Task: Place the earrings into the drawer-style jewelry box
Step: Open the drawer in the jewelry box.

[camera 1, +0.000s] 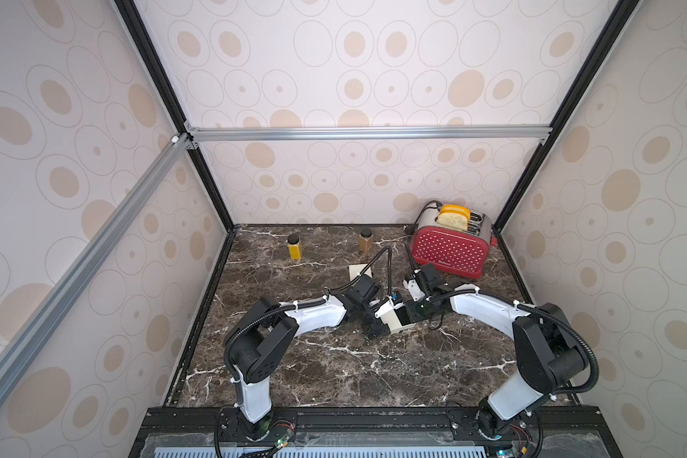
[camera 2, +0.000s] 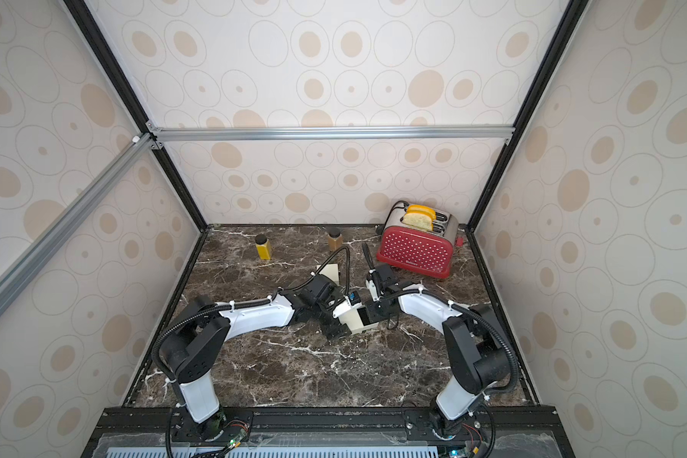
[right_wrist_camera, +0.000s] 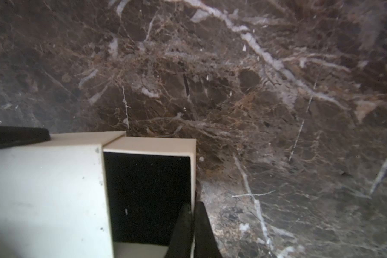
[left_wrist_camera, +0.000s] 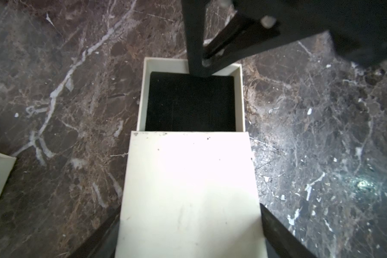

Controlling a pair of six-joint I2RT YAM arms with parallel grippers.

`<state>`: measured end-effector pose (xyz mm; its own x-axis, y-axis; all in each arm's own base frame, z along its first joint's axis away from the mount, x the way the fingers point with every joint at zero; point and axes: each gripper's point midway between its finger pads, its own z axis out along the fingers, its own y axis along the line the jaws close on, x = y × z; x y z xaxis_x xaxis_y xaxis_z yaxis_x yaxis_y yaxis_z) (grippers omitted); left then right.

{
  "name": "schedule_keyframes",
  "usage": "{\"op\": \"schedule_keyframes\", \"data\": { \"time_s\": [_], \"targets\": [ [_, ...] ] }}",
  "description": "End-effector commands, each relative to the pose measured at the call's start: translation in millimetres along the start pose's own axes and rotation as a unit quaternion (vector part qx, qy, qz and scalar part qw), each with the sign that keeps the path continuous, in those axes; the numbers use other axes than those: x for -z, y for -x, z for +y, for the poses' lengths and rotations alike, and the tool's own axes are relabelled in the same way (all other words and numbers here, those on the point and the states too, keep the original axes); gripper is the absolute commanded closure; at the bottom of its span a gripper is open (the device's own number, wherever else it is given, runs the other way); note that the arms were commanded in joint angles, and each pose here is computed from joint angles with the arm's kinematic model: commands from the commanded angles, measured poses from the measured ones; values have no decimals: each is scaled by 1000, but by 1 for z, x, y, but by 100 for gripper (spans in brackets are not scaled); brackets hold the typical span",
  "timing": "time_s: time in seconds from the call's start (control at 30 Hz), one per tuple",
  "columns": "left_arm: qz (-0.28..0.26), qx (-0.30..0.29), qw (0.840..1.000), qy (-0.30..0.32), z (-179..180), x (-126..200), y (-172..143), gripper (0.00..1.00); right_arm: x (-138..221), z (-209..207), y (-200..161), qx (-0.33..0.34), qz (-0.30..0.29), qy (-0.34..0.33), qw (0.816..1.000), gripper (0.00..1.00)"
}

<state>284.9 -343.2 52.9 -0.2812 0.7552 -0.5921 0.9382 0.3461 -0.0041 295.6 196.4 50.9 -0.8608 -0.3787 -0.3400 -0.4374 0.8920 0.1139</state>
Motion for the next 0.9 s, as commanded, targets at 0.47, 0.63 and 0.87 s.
{"op": "schedule_keyframes", "data": {
  "time_s": [0.47, 0.63, 0.87],
  "targets": [
    [18, 30, 998, 50, 11, 37, -16, 1, 2, 2, 0, 9, -2, 2, 1000, 71],
    [-31, 119, 992, 40, 5, 62, 10, 1, 5, 6, 2, 7, -9, 12, 1000, 64],
    [-9, 161, 987, 16, -21, 58, -2, 1, 1, 5, -1, 8, -5, 12, 1000, 57]
  ]
}}
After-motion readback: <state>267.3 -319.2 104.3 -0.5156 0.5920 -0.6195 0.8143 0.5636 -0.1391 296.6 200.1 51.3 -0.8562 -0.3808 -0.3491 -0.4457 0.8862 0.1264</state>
